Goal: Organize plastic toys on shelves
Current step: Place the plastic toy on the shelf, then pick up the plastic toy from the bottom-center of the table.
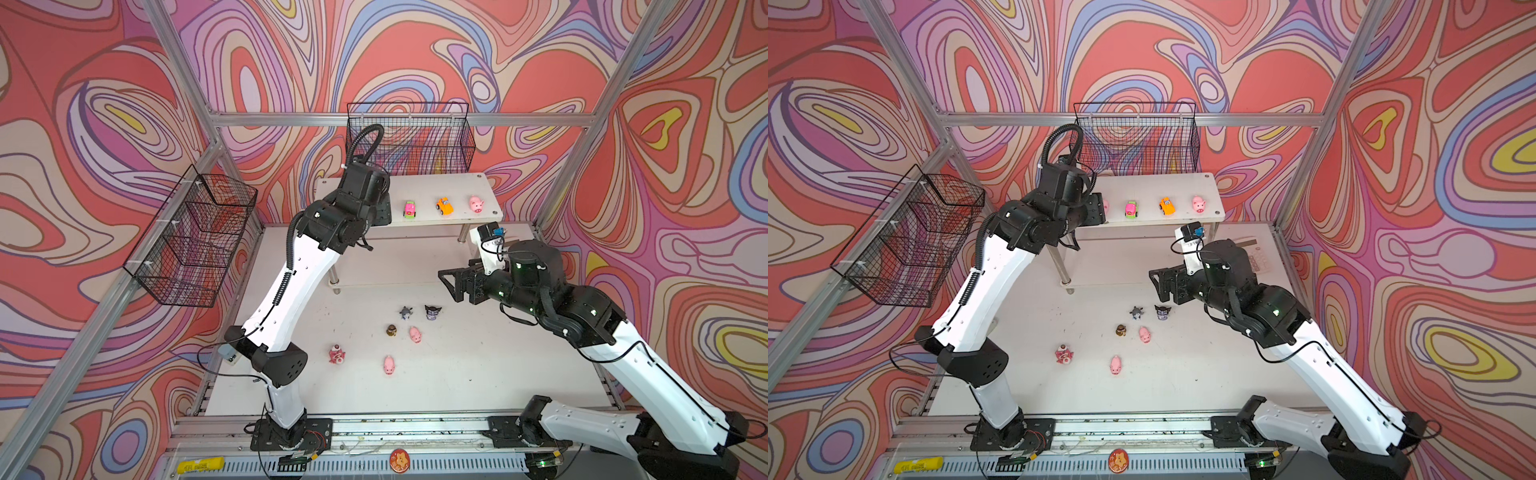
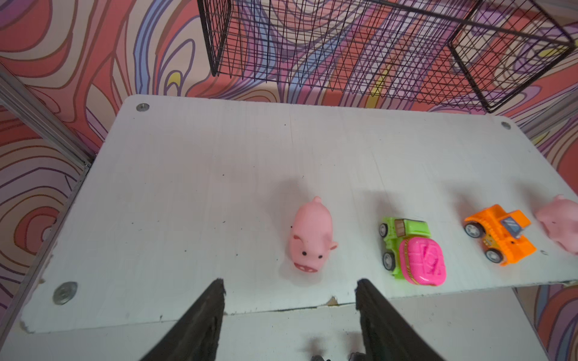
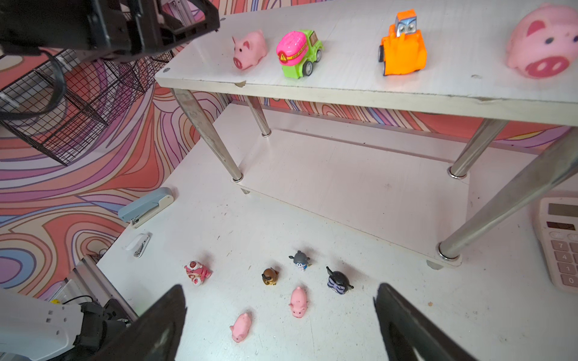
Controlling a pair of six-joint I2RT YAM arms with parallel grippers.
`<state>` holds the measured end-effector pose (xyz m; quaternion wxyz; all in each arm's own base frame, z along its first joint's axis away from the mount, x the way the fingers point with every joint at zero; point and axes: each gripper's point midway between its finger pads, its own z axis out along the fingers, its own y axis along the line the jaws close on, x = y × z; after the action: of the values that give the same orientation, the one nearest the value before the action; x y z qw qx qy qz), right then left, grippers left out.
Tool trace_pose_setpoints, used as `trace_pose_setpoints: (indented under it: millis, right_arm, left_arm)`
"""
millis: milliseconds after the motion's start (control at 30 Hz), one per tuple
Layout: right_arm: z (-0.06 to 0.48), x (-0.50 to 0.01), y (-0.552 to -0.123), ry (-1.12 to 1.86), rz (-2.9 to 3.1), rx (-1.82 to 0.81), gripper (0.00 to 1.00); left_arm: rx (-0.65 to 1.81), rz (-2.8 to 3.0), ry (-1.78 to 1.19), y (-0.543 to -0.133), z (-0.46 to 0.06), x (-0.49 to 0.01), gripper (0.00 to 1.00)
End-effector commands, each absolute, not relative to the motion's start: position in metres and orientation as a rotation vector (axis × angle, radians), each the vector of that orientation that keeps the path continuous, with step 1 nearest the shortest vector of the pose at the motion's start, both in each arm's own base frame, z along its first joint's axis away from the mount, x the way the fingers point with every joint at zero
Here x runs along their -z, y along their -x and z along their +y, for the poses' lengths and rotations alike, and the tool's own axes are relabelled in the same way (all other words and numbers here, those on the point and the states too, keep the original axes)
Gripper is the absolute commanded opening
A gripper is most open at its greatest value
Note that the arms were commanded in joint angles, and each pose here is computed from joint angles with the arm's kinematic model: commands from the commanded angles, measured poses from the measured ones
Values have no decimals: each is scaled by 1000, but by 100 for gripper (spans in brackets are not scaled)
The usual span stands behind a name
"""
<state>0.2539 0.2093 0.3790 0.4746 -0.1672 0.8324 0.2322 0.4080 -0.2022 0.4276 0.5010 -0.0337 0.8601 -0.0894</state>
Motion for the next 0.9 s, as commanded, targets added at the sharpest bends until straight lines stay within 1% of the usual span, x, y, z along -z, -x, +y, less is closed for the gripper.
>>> trace_pose_setpoints:
  millis: [0, 200, 367, 467, 600, 767, 867]
  right_arm:
    - [207, -382, -250, 400, 2047, -576, 98]
    - [208, -362, -258, 375, 2123, -527, 98]
    - [216, -354, -260, 358, 2158, -567, 98]
    - [219, -350, -260, 345, 2179, -586, 98]
    - [221, -344, -260, 326, 2207, -598, 98]
    - [221, -337, -259, 309, 2233, -603, 98]
    - [218, -329, -258, 291, 2258, -590, 99]
  left_arm:
    - [221, 2039, 72, -391, -197, -438, 70]
    - [229, 2007, 129, -352, -163, -441, 71]
    - [224, 2027, 196, -311, -129, -416, 71]
    - [215, 2058, 250, -287, -108, -387, 71]
    - [215, 2144, 314, -259, -91, -334, 71]
    - [284, 2273, 350, -237, -97, -265, 71]
    - [309, 2320, 351, -228, -105, -236, 71]
